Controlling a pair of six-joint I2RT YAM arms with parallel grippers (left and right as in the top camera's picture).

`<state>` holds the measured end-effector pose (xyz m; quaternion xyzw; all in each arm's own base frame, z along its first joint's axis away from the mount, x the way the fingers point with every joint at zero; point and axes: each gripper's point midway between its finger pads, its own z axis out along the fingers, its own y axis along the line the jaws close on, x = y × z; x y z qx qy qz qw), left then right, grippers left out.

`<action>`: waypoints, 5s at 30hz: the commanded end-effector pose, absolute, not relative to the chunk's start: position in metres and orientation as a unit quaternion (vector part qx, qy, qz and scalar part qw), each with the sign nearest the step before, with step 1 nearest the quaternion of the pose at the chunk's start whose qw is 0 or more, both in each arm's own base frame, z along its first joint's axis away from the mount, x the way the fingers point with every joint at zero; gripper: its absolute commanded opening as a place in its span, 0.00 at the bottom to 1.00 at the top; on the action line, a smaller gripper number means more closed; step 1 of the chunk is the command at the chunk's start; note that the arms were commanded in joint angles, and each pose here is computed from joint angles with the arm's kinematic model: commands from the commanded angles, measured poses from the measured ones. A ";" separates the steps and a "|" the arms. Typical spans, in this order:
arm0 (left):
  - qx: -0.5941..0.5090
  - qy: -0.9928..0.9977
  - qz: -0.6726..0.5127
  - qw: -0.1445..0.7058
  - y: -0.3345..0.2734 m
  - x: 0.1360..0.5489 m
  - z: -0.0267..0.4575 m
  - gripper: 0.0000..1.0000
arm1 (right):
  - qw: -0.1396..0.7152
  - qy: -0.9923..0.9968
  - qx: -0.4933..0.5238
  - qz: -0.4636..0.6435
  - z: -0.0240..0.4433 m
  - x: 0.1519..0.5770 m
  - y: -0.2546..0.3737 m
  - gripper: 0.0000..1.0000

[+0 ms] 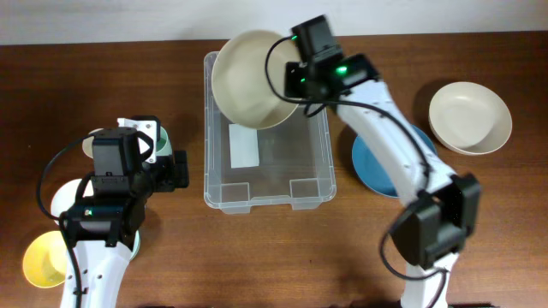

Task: Pack container
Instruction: 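Carry the cream bowl over the container and release it inside, then move the right gripper to the teal plate and grasp its rim, then lift the teal plate and place it onto the cream bowl in the container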

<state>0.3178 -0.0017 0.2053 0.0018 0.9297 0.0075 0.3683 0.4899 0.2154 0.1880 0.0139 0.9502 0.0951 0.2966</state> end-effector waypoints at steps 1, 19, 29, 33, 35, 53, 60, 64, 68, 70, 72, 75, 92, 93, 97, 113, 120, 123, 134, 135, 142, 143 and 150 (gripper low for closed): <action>-0.003 0.927 0.000 0.375 -0.003 0.320 0.212 0.99 | 0.302 0.947 0.063 0.087 0.174 0.503 0.217 0.04; -0.002 0.930 -0.001 0.368 -0.003 0.317 0.209 0.99 | 0.271 0.955 0.103 0.065 0.130 0.512 0.207 0.12; -0.002 0.930 -0.001 0.368 -0.003 0.317 0.209 0.99 | 0.268 0.956 0.102 0.063 0.129 0.510 0.206 0.13; -0.002 0.930 -0.001 0.368 -0.003 0.317 0.209 0.99 | 0.270 0.957 0.086 0.059 0.131 0.510 0.206 0.20; -0.002 0.930 -0.001 0.368 -0.003 0.317 0.209 0.99 | 0.277 0.957 0.067 0.056 0.138 0.510 0.206 0.24; -0.002 0.930 0.000 0.368 -0.003 0.318 0.209 0.99 | 0.302 0.929 0.213 -0.023 0.275 0.450 0.037 0.44; -0.002 0.930 0.000 0.368 -0.003 0.318 0.209 0.99 | 0.185 0.942 0.281 0.013 0.221 0.436 0.018 0.99; -0.002 0.930 -0.001 0.368 -0.003 0.318 0.209 0.99 | 0.165 0.946 0.278 0.030 0.205 0.443 0.027 0.99; -0.002 0.930 -0.001 0.368 -0.003 0.318 0.209 0.99 | 0.136 0.928 0.347 0.007 0.179 0.444 0.020 0.89; -0.002 0.930 -0.001 0.368 -0.003 0.318 0.209 0.99 | 0.116 0.917 0.381 -0.008 0.163 0.441 0.016 0.89; -0.002 0.930 -0.001 0.368 -0.003 0.318 0.209 0.99 | 0.097 0.911 0.401 -0.015 0.148 0.441 0.017 0.89; -0.002 0.930 -0.001 0.368 -0.003 0.318 0.209 0.99 | 0.065 0.909 0.412 -0.023 0.120 0.442 0.022 0.87; -0.002 0.930 -0.001 0.368 -0.003 0.318 0.209 0.99 | -0.020 0.899 0.431 -0.072 0.031 0.436 0.031 0.76; -0.002 0.930 -0.001 0.367 -0.003 0.318 0.209 0.99 | -0.020 0.899 0.431 -0.073 0.030 0.436 0.031 0.74; -0.002 0.930 -0.001 0.367 -0.003 0.318 0.209 0.99 | -0.026 0.899 0.431 -0.077 0.025 0.434 0.031 0.72; -0.002 0.930 -0.001 0.368 -0.003 0.318 0.209 0.99 | -0.051 0.897 0.428 -0.094 0.009 0.426 0.029 0.34; -0.002 0.930 -0.001 0.367 -0.003 0.318 0.209 0.99 | -0.054 0.897 0.428 -0.096 0.009 0.424 0.029 0.07; -0.002 0.930 -0.001 0.368 -0.003 0.318 0.209 1.00 | -0.055 0.897 0.428 -0.097 0.009 0.423 0.029 0.04; -0.002 0.930 0.000 0.367 -0.003 0.318 0.209 1.00 | -0.064 0.898 0.423 -0.104 0.014 0.417 0.028 0.04; -0.002 0.930 0.000 0.367 -0.003 0.318 0.209 0.99 | -0.061 0.898 0.422 -0.107 0.019 0.416 0.026 0.04; -0.002 0.930 0.000 0.368 -0.003 0.318 0.209 0.99 | -0.003 0.925 0.366 -0.102 0.073 0.429 0.018 0.04; -0.002 0.930 0.000 0.368 -0.003 0.318 0.209 0.99 | 0.009 0.930 0.355 -0.095 0.083 0.432 0.018 0.04; -0.003 0.930 0.002 0.368 -0.002 0.318 0.209 0.99 | 0.097 0.945 0.307 -0.054 0.157 0.446 0.020 0.04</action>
